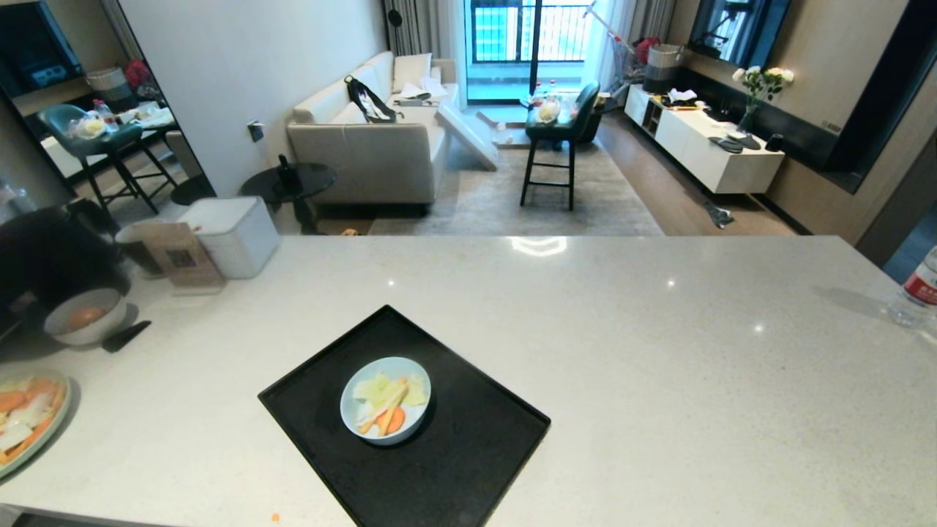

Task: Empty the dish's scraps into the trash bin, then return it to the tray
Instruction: Pick up the bowl with leftover food

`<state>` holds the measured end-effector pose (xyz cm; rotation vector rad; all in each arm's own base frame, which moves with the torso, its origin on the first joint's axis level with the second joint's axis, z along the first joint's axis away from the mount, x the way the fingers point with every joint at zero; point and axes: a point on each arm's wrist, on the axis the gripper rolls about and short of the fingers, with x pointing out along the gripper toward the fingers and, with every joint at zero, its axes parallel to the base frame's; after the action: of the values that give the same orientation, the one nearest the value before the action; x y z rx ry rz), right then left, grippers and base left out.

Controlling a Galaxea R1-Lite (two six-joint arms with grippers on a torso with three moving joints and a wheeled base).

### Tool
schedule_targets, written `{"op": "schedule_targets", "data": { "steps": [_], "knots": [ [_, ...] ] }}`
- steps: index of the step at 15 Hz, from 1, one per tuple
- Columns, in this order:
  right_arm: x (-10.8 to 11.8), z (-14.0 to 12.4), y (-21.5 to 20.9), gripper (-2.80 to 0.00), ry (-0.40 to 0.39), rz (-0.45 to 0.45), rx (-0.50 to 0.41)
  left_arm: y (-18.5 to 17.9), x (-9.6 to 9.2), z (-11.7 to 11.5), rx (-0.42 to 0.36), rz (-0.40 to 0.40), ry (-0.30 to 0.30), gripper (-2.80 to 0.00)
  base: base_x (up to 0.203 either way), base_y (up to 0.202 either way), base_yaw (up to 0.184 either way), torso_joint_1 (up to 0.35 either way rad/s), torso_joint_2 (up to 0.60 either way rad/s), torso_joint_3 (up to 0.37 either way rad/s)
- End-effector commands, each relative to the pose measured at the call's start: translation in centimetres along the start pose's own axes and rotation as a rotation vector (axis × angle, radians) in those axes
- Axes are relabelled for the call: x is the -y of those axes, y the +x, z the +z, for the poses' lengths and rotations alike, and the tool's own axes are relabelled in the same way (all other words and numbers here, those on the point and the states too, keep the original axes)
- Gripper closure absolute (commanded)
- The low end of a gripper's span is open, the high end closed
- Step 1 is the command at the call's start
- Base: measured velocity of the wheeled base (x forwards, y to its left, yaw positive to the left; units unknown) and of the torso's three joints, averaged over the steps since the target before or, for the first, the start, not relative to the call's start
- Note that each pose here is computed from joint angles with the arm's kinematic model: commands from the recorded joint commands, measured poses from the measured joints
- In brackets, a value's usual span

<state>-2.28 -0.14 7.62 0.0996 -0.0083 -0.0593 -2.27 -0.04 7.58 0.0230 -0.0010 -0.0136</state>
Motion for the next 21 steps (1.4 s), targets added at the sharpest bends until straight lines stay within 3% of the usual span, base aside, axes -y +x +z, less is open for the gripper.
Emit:
{"op": "schedule_targets", "data": {
  "steps": [1, 19, 21],
  "knots": [
    [0.00, 0.00, 0.00, 0.00, 0.006, -0.001, 0.001, 0.00, 0.00, 0.00, 0.001, 0.000, 0.000, 0.00, 0.000, 0.000, 0.000, 0.000, 0.00, 0.000],
    [0.01, 0.00, 0.00, 0.00, 0.006, -0.002, 0.001, 0.00, 0.00, 0.03, 0.003, 0.000, -0.005, 0.00, 0.000, 0.000, 0.000, 0.000, 0.00, 0.000],
    [0.01, 0.00, 0.00, 0.00, 0.006, -0.002, 0.001, -0.23, 0.00, 0.82, 0.009, -0.005, -0.004, 0.00, 0.000, 0.000, 0.000, 0.000, 0.00, 0.000]
  ]
}}
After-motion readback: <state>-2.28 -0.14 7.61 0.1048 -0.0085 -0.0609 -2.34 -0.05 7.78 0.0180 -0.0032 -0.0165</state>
